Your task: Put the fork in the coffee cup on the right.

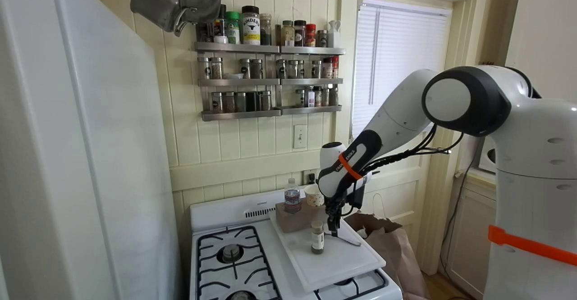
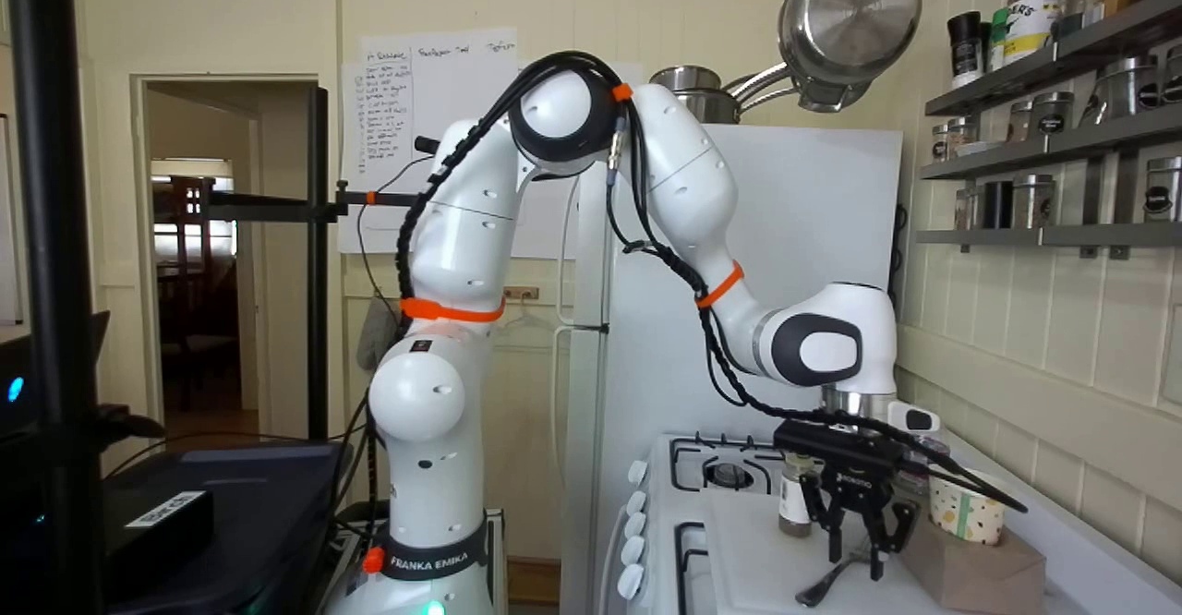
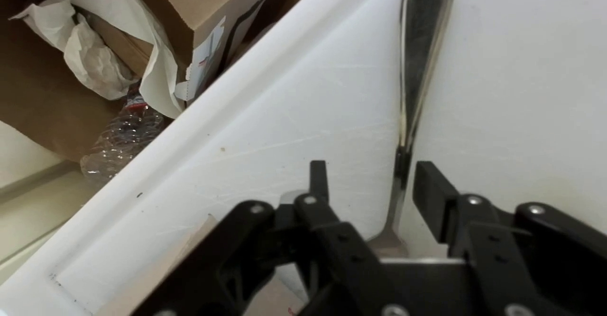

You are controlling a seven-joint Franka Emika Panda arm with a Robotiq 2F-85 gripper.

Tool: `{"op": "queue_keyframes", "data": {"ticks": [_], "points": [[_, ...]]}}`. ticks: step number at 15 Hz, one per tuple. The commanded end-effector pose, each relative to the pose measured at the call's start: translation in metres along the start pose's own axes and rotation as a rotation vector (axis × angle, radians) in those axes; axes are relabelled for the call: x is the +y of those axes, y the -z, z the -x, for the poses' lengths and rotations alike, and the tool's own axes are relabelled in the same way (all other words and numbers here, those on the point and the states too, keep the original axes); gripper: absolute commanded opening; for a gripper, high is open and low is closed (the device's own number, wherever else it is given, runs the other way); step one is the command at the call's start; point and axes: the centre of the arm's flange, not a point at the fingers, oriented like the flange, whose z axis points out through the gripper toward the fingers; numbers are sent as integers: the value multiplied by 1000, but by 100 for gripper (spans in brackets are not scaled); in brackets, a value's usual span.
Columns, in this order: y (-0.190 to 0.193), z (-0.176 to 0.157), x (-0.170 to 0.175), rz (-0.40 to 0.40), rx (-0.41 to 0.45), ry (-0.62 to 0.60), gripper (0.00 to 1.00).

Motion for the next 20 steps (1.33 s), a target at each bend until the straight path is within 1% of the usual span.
{"op": "queue_keyframes", "data": {"ticks": [1, 3, 4, 5, 6, 7, 8, 9, 10, 12, 14, 15, 16, 17, 20], "points": [[10, 7, -10, 41, 18, 5, 60], [14, 6, -11, 49, 28, 8, 51], [13, 3, -9, 42, 30, 6, 51], [10, 0, -7, 31, 26, 6, 42], [9, -2, -5, 21, 22, 12, 41], [7, -3, -4, 17, 19, 6, 39], [6, -4, -4, 9, 18, 4, 34], [4, -4, -6, 7, 14, 0, 38], [4, -4, -7, 6, 15, -3, 38], [3, -3, -8, -2, 17, -10, 42], [5, -3, -10, -4, 24, -12, 43], [6, -3, -11, -7, 25, -13, 41], [6, -4, -13, -6, 27, -12, 43], [4, -6, -13, -12, 25, -14, 43], [-3, -10, -14, -29, 15, -17, 33]]}}
